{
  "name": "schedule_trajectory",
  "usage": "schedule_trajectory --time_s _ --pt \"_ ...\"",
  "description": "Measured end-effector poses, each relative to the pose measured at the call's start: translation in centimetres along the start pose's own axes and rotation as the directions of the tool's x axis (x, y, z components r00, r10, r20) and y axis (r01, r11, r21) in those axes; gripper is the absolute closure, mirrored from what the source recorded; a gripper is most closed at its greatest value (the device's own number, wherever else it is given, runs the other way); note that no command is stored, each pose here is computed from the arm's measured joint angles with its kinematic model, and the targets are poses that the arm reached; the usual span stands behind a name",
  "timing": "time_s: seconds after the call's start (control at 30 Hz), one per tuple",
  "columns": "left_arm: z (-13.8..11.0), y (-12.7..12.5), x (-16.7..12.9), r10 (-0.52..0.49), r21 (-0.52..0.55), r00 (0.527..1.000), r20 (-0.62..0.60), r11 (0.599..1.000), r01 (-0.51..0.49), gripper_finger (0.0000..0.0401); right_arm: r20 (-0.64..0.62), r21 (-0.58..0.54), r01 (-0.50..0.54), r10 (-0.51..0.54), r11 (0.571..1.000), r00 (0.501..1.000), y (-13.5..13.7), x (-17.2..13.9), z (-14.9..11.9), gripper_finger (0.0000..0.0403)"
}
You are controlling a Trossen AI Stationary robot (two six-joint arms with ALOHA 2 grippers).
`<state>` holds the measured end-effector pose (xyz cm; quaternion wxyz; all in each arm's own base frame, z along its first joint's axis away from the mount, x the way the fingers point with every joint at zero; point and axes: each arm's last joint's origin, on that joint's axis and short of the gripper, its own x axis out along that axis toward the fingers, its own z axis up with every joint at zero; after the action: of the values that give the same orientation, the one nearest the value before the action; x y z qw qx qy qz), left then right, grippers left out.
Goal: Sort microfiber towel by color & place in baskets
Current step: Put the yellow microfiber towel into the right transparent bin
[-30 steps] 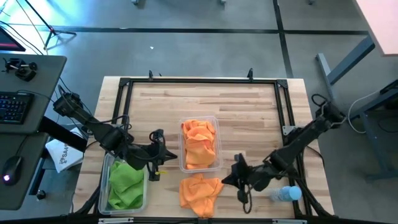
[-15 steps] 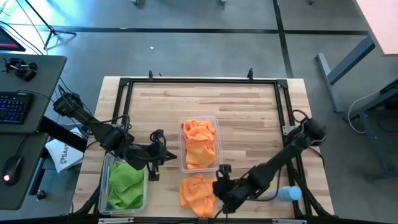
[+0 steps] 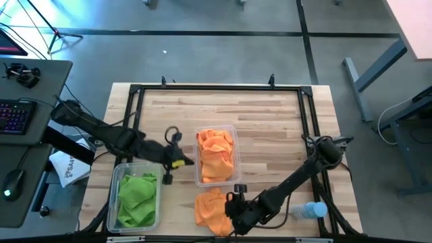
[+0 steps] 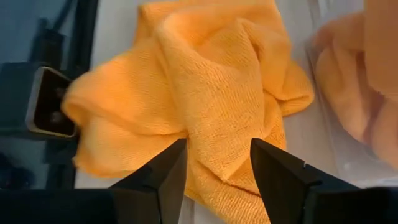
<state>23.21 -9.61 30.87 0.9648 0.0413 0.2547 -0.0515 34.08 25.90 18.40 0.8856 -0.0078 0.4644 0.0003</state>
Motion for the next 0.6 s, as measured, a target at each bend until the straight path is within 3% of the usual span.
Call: schedule_trajectory --time_s 0.17,0.37,0.6 --pt "-2.2 1.9 -1.6 -0.005 -0.049 0.996 0.089 0.999 0.010 0.0401 0.000 0.004 0.036 -0.036 0.999 0.999 0.1 1.5 -0.4 0.0220" --pt "-4.8 3.0 -4.0 0.001 -0.080 0.982 0.191 0.997 0.014 0.0401 0.023 0.056 0.000 -0.001 0.998 1.000 0.2 2.7 -0.2 0.0219" --pt "-7.7 3.5 -5.3 0.012 -0.072 0.977 0.215 0.997 0.004 0.0401 0.013 0.063 0.017 -0.018 0.998 1.000 0.1 4.3 -0.6 0.0219"
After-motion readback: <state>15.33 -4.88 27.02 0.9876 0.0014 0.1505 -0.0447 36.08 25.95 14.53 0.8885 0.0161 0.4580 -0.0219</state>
